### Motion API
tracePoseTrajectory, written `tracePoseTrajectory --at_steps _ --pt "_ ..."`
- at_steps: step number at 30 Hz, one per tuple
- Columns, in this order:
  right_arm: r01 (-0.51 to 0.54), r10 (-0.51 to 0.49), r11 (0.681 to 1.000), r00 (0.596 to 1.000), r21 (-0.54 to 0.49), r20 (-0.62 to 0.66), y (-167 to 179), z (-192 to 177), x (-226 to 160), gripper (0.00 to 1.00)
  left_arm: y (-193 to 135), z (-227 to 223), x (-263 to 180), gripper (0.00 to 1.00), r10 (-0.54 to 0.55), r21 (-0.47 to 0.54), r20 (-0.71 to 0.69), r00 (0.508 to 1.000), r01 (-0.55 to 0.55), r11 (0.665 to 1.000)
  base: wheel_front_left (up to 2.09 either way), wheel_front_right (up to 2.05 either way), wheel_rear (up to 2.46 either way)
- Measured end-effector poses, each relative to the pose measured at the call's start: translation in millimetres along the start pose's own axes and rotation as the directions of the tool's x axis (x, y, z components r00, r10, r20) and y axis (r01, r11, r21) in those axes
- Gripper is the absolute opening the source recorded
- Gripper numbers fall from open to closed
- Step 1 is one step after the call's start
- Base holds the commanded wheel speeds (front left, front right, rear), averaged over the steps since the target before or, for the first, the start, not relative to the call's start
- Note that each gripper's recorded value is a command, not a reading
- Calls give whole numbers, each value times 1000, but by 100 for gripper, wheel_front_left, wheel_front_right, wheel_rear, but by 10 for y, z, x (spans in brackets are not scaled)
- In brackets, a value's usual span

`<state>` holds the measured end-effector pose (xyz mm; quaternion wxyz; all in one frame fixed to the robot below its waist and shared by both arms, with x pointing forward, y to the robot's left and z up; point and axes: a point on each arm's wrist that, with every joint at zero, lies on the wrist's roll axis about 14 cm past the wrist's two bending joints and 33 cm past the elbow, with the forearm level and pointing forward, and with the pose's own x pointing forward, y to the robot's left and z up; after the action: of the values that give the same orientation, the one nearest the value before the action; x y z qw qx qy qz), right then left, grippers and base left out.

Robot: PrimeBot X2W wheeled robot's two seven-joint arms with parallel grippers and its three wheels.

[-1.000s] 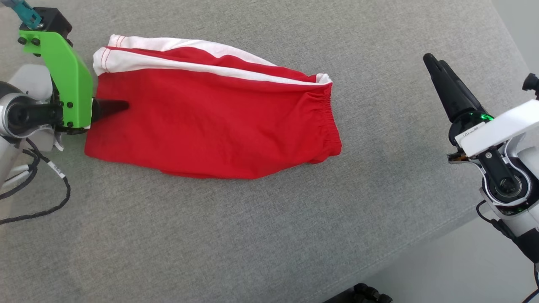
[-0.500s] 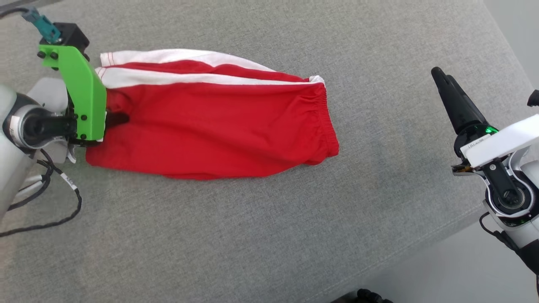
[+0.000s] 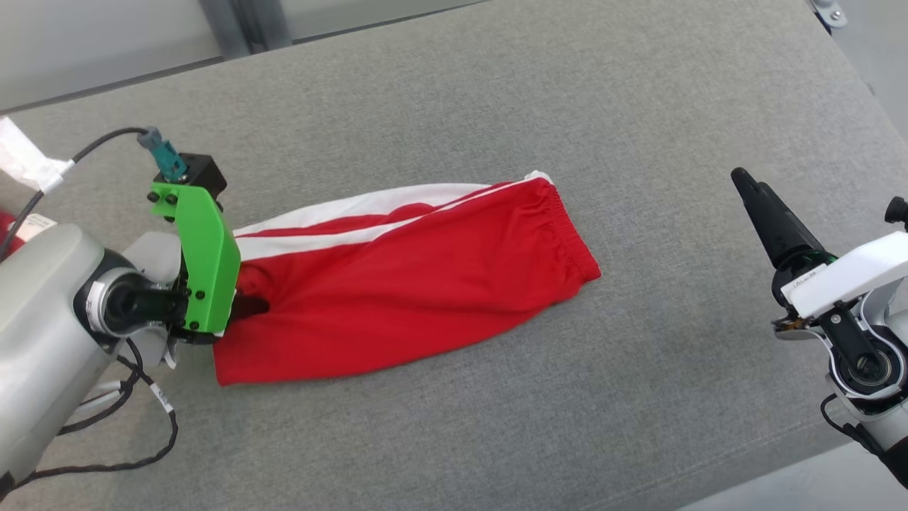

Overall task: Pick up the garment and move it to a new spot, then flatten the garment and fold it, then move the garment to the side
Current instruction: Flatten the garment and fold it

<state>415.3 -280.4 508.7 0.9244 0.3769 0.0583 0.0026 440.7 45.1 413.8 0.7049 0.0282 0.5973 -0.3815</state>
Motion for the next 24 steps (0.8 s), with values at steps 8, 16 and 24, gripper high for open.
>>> tracePoseTrajectory --at_steps 8,16,24 --pt "-66 66 998 997 8 -28 221 -90 56 100 29 -389 -177 100 34 -92 37 999 -31 995 0 0 0" --pt "-89 89 996 995 -4 -35 301 -107 -37 100 43 -442 -375 100 88 -106 125 988 -75 992 0 0 0" --pt "-163 180 971 980 -174 85 574 24 -138 100 83 234 -1333 100 230 -82 710 666 -245 966 0 0 0"
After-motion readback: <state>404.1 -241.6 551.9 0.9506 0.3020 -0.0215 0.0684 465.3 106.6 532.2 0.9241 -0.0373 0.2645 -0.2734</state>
